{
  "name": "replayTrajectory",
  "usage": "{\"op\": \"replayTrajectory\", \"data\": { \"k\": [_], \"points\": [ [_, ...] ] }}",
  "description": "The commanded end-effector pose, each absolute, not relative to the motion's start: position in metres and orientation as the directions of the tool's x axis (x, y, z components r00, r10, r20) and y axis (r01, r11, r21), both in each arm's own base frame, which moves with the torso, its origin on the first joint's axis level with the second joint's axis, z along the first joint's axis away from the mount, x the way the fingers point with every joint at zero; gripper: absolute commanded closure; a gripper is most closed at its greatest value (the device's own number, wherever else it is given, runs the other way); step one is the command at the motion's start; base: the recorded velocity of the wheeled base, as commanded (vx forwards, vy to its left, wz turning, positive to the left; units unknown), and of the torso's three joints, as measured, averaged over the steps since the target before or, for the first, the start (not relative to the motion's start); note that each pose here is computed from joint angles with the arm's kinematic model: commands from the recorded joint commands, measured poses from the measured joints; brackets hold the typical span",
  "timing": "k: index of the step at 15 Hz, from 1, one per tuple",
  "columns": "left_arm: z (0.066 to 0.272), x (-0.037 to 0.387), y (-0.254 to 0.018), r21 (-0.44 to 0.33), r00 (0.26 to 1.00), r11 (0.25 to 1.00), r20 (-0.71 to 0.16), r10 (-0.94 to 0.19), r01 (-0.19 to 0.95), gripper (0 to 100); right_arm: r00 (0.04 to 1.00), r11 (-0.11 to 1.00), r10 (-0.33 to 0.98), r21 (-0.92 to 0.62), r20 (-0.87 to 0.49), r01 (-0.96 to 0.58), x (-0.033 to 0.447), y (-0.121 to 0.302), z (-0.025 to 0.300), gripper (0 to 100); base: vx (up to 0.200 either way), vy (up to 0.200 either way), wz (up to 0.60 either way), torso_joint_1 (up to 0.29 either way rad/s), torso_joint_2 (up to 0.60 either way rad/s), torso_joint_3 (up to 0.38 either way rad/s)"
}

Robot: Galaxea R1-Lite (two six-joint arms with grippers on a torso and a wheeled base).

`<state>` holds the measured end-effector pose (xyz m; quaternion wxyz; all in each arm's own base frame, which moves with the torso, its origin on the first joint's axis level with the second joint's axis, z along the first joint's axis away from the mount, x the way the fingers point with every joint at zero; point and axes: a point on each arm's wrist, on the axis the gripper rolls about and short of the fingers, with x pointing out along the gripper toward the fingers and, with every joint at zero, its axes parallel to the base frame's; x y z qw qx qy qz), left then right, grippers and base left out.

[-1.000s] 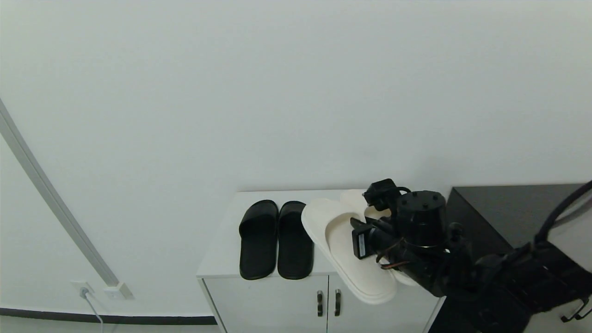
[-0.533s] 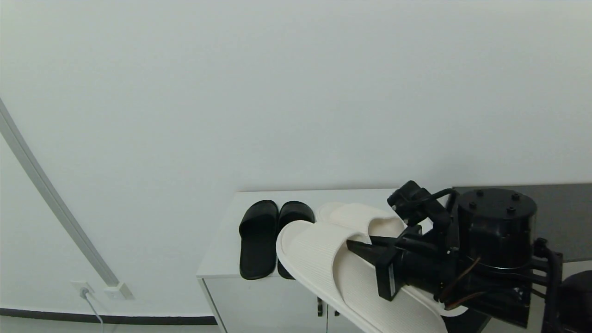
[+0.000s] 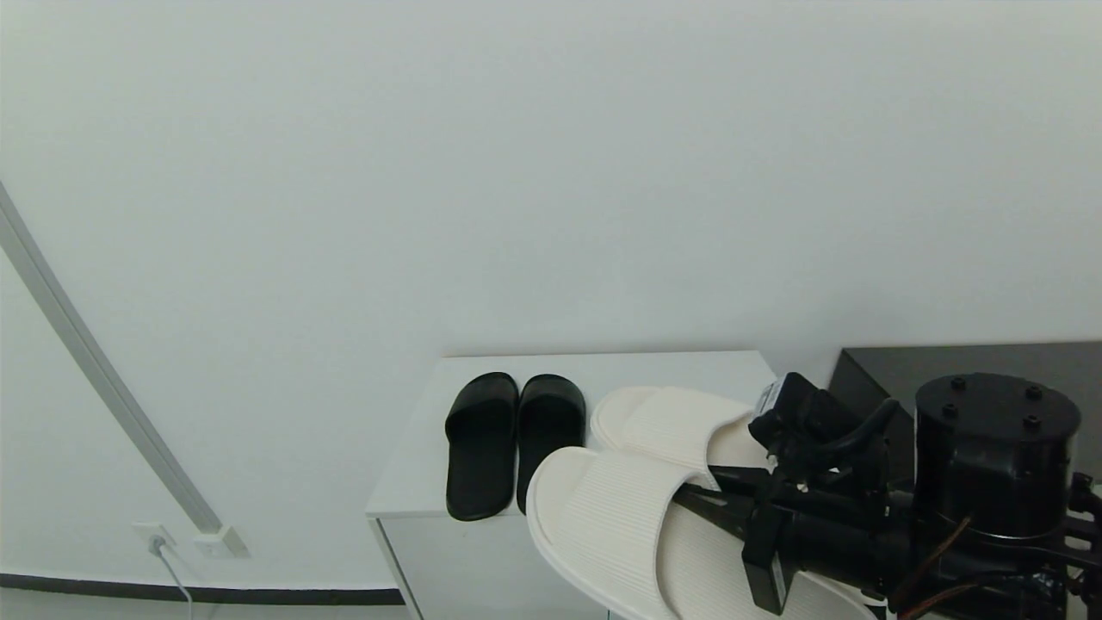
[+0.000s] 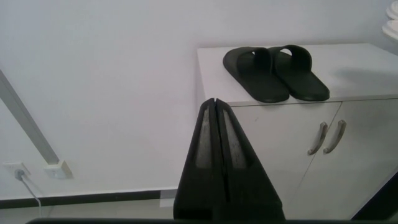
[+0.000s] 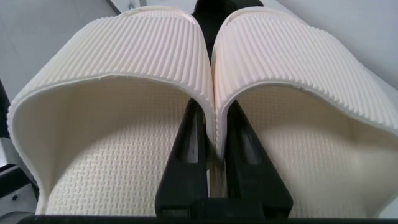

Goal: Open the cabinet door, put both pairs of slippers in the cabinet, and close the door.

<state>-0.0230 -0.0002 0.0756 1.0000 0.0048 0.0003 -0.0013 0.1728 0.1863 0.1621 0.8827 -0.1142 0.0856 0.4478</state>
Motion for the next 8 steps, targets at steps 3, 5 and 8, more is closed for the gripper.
{"op": "replayTrajectory", "data": {
  "k": [3,5,8],
  "points": [
    [0.0756,-0.0229,-0.0002,0.009,1.000,1.000,-0.002,-0.003,0.003,100,0.581,0.571,0.770,-0.122,-0.264,-0.812,0.1723,0.1856,0.1592,100,-0.200,0.000,0.00,0.006,0.00,-0.001],
    [0.0756,-0.0229,-0.0002,0.008,1.000,1.000,-0.002,-0.003,0.003,100,0.578,0.569,0.769,-0.120,-0.271,-0.813,0.1723,0.1862,0.1575,100,-0.200,0.000,0.00,0.014,0.00,0.002],
    [0.0754,-0.0229,-0.0002,0.006,1.000,1.000,-0.003,-0.003,0.003,100,0.576,0.569,0.767,-0.118,-0.281,-0.814,0.1731,0.1865,0.1548,100,-0.200,0.000,0.00,-0.004,0.00,0.005]
  ]
}}
